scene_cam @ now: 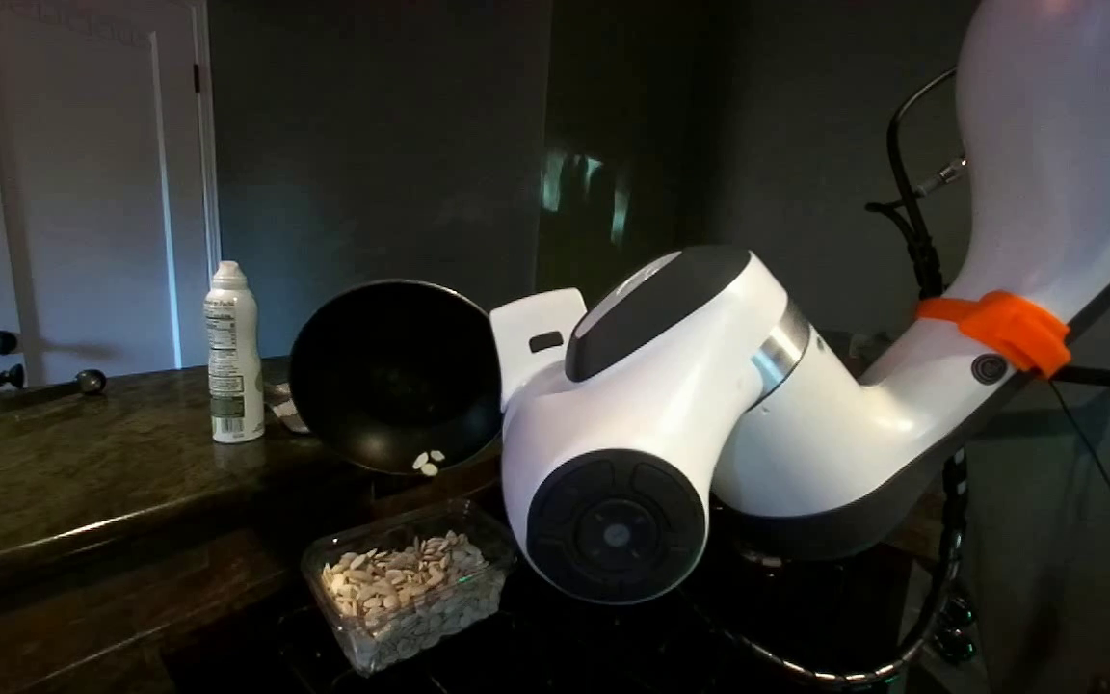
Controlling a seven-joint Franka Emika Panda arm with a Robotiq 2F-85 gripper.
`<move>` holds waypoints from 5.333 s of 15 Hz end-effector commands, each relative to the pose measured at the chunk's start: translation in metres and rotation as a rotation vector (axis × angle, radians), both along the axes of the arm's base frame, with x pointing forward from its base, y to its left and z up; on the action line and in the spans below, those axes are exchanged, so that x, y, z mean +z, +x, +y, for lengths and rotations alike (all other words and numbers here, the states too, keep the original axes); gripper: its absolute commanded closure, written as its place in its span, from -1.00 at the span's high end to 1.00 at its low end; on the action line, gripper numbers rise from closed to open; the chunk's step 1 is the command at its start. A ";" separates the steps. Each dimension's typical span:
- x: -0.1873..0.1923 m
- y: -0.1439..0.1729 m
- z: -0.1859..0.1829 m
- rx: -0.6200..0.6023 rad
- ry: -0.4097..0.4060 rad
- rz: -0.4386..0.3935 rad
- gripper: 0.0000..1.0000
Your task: Pour the contents on the pan into the clear bowl.
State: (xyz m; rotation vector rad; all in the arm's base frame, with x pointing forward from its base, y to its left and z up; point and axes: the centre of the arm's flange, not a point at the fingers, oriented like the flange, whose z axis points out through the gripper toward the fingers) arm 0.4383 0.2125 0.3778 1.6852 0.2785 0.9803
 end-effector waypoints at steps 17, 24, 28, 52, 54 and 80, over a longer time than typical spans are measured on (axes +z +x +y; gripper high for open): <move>0.015 0.018 -0.051 -0.091 0.352 0.338 -1.00; 0.051 0.039 -0.111 -0.032 0.703 0.557 -1.00; 0.058 0.020 -0.140 0.127 0.809 0.676 -1.00; -0.026 0.006 -0.259 0.159 1.184 0.978 -1.00; -0.037 0.008 -0.268 0.155 1.235 0.947 -1.00; -0.056 0.008 -0.269 0.000 0.865 0.866 0.10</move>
